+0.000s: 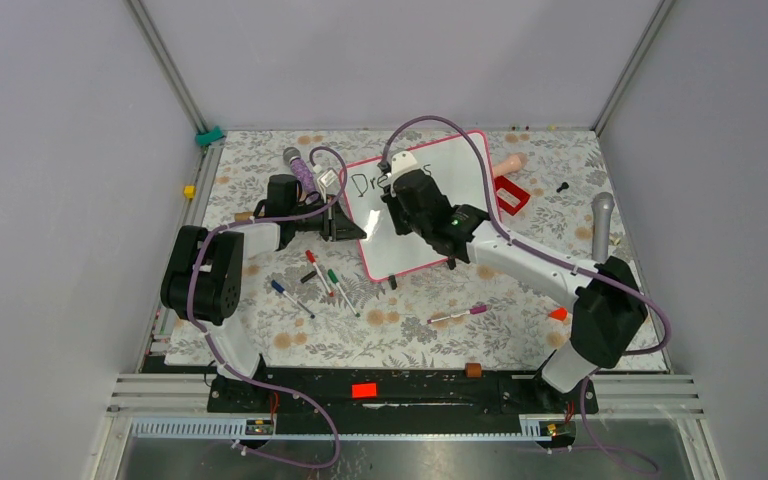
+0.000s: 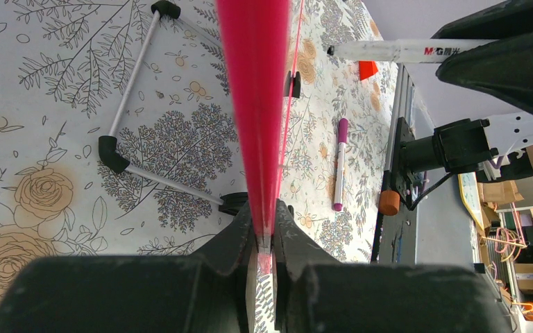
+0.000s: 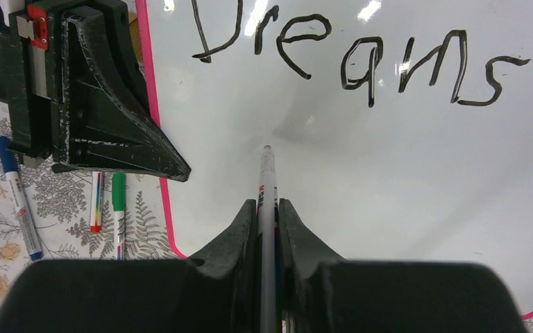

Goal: Write a sentence on the whiteboard

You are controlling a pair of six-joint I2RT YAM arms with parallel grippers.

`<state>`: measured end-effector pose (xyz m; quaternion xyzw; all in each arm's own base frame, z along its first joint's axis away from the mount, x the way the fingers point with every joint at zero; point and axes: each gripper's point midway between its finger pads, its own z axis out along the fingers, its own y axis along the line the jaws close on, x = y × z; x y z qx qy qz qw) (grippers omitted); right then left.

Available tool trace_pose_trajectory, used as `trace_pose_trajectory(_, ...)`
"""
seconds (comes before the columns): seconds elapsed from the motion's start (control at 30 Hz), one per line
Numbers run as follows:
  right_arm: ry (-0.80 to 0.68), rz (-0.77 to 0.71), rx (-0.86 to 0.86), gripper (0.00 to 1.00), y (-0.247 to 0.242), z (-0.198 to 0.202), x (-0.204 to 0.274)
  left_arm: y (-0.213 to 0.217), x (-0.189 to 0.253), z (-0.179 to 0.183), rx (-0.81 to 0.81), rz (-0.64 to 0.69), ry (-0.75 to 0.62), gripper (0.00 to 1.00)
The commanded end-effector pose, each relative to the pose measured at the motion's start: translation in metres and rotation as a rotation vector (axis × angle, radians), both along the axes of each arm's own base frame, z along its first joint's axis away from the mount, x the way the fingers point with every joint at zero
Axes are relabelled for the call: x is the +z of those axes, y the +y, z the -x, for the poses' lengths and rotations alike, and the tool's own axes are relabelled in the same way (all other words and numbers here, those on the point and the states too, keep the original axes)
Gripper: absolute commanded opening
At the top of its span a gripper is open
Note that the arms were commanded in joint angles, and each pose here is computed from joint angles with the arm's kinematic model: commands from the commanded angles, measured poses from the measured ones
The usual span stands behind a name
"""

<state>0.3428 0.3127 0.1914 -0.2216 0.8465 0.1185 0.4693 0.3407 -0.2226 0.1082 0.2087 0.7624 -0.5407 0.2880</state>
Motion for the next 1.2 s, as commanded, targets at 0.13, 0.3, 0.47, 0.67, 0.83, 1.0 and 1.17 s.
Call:
trace_pose_trajectory(0.13,-0.104,0.023,-0.082,0.00,0.001,-0.016,0.026,0.007,-0.040,-0.016,0.108,-0.134,0.035,0.00)
trace_pose_trajectory(0.3,-0.104,0.041,-0.083,0.00,0.002,-0.018,0.023,0.006,-0.041,-0.016,0.108,-0.135,0.035,0.00)
trace_pose_trajectory(0.47,-0.082,0.073,-0.081,0.00,0.005,-0.022,0.016,0.006,-0.040,-0.016,0.107,-0.134,0.035,0.00)
trace_pose_trajectory(0.67,-0.062,0.088,-0.083,0.00,0.005,-0.021,0.006,0.006,-0.042,-0.016,0.105,-0.135,0.040,0.00)
trace_pose_trajectory(0.83,-0.043,0.097,-0.076,0.00,0.002,-0.015,0.000,0.006,-0.041,-0.016,0.105,-0.135,0.038,0.00)
trace_pose_trajectory(1.0,-0.029,0.112,-0.073,0.00,-0.005,-0.009,-0.008,0.006,-0.041,-0.016,0.105,-0.136,0.038,0.00)
trace_pose_trajectory(1.17,-0.022,0.123,-0.074,0.00,-0.010,-0.005,-0.012,0.006,-0.041,-0.016,0.106,-0.136,0.038,0.00)
